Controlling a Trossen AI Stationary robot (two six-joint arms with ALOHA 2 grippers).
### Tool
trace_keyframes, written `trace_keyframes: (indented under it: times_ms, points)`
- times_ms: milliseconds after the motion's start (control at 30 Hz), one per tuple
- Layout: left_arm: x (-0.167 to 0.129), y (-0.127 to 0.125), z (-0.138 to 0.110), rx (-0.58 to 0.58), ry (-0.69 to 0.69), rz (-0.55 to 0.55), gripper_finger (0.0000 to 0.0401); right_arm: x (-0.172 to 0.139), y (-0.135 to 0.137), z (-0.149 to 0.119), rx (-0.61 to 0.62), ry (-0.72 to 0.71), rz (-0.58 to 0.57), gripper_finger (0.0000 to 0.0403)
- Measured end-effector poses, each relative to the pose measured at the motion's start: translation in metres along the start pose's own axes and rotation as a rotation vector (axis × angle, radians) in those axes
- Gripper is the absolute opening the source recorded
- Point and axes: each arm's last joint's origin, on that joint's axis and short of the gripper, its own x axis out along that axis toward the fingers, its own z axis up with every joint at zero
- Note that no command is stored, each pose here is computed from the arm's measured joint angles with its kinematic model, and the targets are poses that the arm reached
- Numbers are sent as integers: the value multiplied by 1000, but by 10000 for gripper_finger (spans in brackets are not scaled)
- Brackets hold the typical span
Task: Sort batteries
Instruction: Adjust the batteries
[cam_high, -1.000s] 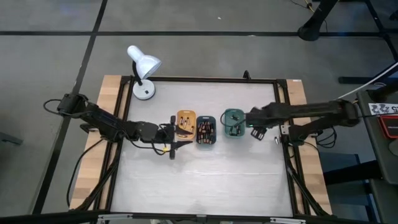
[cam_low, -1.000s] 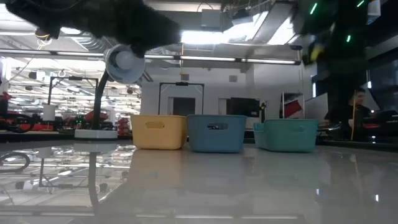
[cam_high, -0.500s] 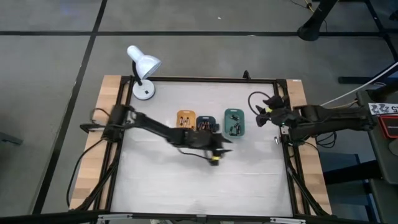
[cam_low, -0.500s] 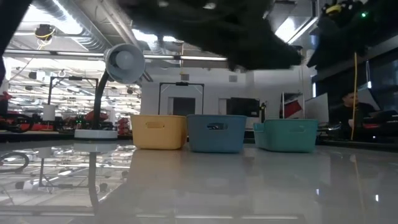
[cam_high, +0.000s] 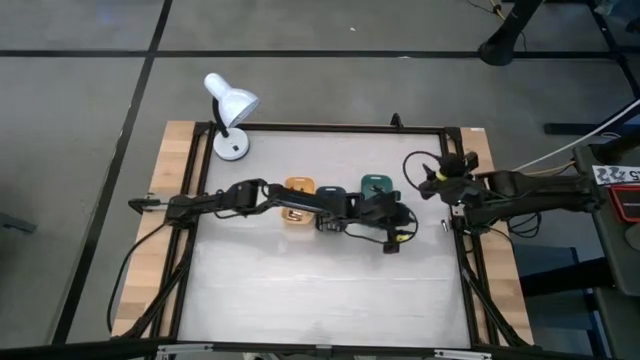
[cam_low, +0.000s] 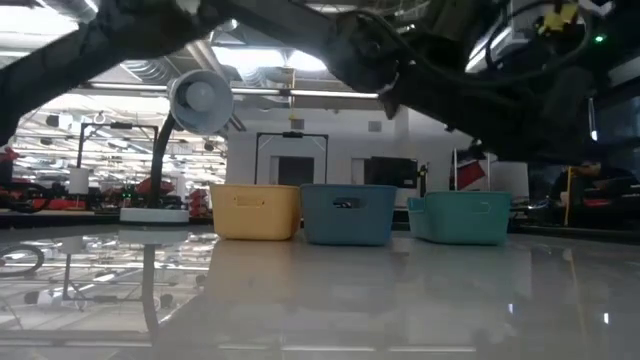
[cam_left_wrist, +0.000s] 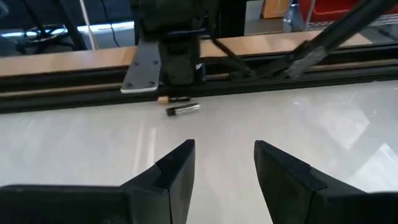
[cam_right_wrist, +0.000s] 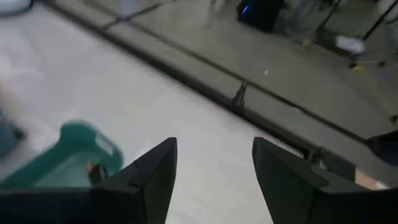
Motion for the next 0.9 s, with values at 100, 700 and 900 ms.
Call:
trace_keyframes:
  times_ms: [100, 700, 900]
  points:
    - [2, 6, -5, -9, 48, 0, 156, -2, -2, -3, -8, 54, 60, 209]
    - [-155, 15, 25, 225, 749, 360, 156, 7, 19, -8, -57, 241, 210, 209]
    - [-236, 14, 3, 100, 533, 515, 156, 8, 22, -2, -87, 508, 264, 209]
